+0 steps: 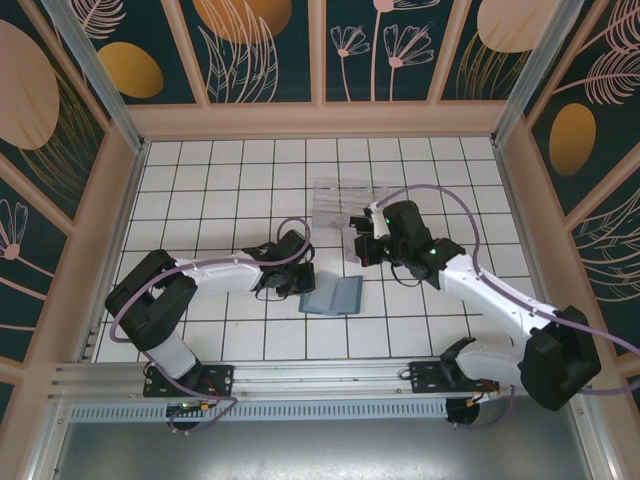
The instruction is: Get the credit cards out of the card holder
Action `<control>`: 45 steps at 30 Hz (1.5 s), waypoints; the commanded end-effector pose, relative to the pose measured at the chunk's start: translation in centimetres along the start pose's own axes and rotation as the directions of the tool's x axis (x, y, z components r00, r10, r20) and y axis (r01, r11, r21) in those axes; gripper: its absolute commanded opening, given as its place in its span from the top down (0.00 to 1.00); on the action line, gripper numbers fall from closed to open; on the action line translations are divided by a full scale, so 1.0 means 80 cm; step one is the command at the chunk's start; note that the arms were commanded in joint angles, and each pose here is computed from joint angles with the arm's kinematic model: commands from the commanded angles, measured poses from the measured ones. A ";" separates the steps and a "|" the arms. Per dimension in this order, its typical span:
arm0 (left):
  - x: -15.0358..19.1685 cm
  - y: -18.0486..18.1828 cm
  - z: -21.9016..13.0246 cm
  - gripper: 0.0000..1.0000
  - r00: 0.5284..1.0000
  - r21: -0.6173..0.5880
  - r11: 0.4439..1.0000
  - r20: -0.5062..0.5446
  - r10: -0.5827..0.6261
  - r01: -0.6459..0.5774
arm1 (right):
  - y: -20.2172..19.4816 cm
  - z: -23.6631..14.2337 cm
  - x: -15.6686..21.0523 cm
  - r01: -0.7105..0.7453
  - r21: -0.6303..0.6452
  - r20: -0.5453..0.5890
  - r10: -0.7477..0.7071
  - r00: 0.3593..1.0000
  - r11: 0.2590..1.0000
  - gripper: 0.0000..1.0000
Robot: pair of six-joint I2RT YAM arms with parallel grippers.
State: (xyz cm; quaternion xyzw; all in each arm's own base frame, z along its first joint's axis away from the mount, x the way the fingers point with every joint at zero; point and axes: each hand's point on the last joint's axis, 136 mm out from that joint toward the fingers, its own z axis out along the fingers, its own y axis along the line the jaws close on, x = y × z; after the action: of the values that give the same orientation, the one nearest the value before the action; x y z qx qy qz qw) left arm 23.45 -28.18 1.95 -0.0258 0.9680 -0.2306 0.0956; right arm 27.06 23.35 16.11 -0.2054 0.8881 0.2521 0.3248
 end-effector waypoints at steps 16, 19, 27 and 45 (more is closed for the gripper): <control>0.009 0.010 0.007 0.91 1.000 -0.007 1.000 -0.022 0.022 -0.022 | -0.024 0.064 -0.044 0.754 -0.128 -0.231 -0.758 0.609 0.645 1.00; 0.011 0.011 0.008 0.91 0.999 -0.005 1.000 -0.028 0.017 -0.017 | -0.027 0.075 -0.052 0.770 -0.157 -0.233 -0.780 0.580 0.619 1.00; 0.010 0.012 0.008 0.91 1.000 -0.011 1.000 -0.025 0.013 -0.013 | -0.035 0.107 -0.064 0.782 -0.219 -0.256 -0.808 0.531 0.584 1.00; 0.012 0.018 0.009 0.92 1.000 -0.024 1.000 -0.023 -0.010 0.009 | -0.063 0.156 -0.057 0.787 -0.263 -0.355 -0.814 0.460 0.559 1.00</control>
State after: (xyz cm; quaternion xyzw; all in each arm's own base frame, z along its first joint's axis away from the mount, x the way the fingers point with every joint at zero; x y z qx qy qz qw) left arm 23.46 -28.45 1.86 -0.0208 0.9650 -0.2416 0.0995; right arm 38.55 28.26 9.90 -0.6495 0.7278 0.0586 0.2121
